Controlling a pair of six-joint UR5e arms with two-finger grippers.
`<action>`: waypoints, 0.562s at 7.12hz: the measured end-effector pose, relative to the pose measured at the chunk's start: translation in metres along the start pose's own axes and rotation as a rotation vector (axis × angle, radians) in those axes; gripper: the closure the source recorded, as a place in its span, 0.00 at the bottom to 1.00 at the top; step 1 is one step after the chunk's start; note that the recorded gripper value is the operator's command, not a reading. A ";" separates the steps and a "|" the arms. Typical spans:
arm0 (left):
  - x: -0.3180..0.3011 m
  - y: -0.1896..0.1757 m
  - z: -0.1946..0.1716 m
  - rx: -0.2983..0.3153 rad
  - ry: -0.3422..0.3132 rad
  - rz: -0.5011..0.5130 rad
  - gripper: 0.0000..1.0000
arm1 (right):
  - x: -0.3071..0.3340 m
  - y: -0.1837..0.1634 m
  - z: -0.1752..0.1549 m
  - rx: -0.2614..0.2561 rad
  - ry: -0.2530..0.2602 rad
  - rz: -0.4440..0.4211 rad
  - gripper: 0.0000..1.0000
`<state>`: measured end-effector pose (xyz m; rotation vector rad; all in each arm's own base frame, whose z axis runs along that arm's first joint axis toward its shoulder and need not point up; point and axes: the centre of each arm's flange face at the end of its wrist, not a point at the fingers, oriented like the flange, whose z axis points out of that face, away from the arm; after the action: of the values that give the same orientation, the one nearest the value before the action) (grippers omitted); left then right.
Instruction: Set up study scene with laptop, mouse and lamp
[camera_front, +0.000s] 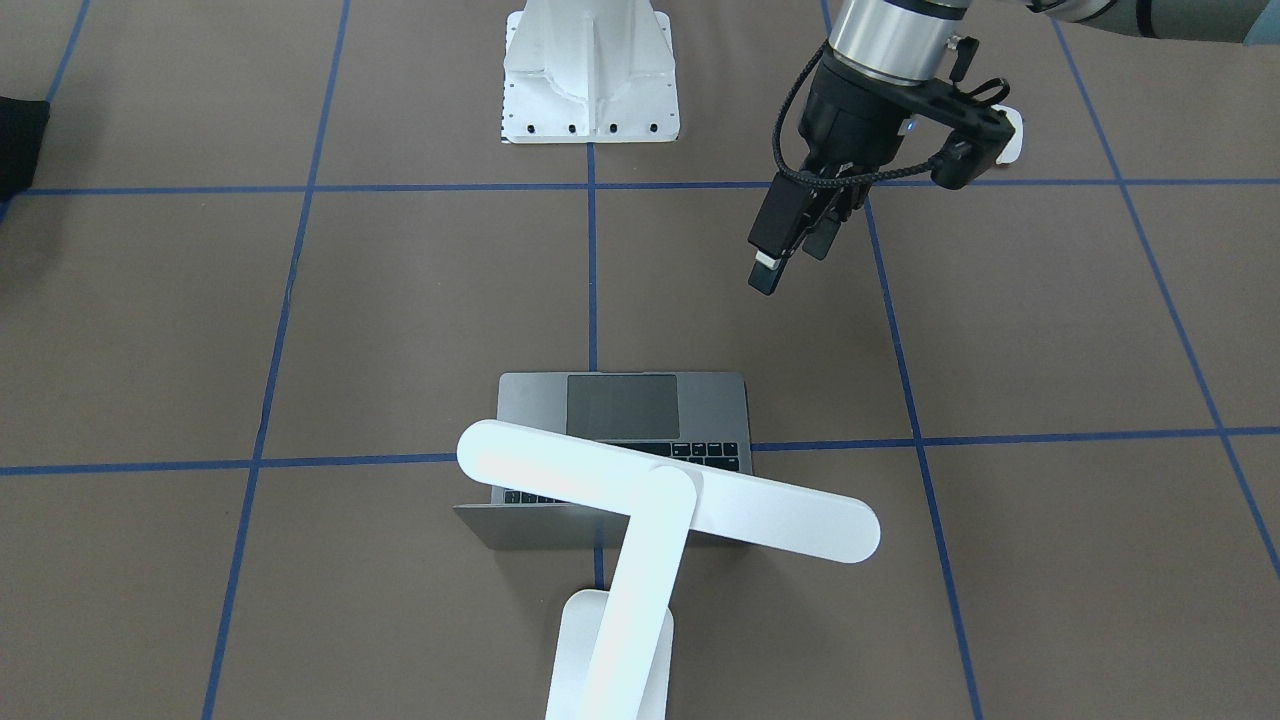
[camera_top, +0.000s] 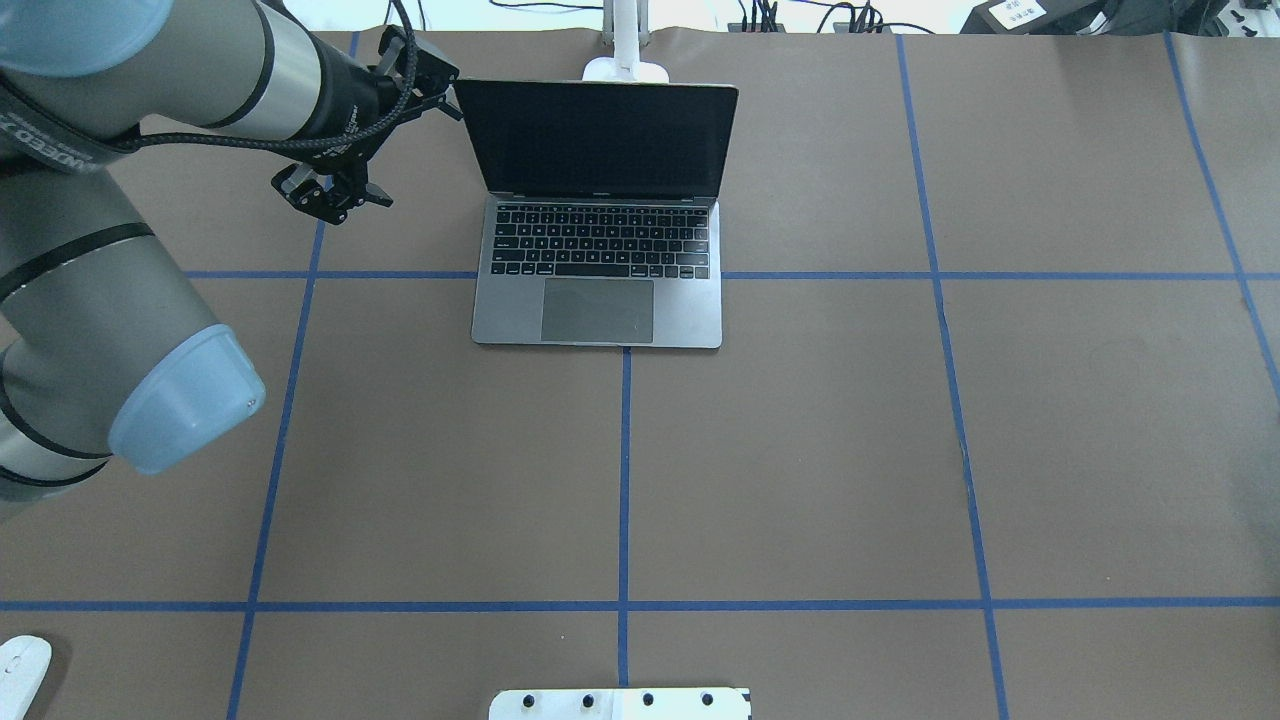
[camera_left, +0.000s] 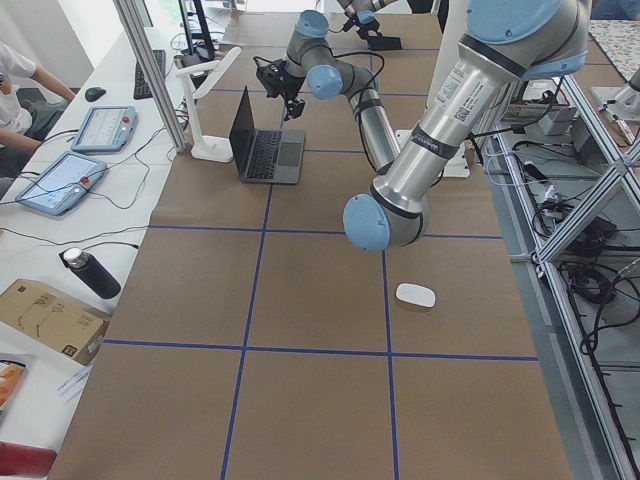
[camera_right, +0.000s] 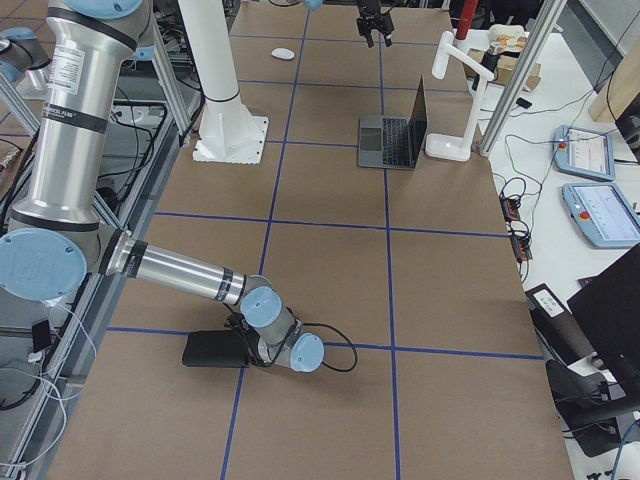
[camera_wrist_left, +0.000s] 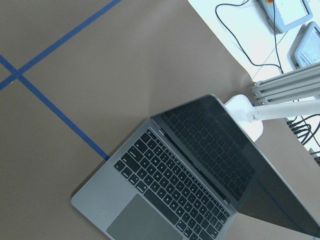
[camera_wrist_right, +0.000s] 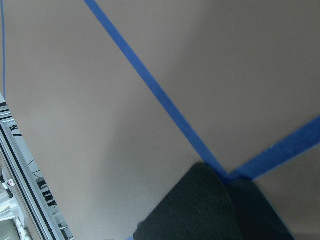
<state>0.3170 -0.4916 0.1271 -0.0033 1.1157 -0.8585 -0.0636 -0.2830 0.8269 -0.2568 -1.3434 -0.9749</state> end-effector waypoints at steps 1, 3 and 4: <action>0.000 0.000 0.000 0.000 0.000 0.000 0.01 | -0.001 -0.004 0.001 0.011 -0.005 -0.004 0.11; 0.000 0.000 0.000 0.000 -0.001 0.000 0.01 | -0.004 -0.009 0.001 0.027 -0.010 -0.006 0.99; 0.000 0.000 0.000 0.000 -0.001 0.000 0.01 | -0.005 -0.009 0.001 0.030 -0.013 -0.002 1.00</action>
<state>0.3169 -0.4915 0.1276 -0.0035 1.1150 -0.8587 -0.0709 -0.2857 0.8197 -0.2394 -1.3693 -0.9561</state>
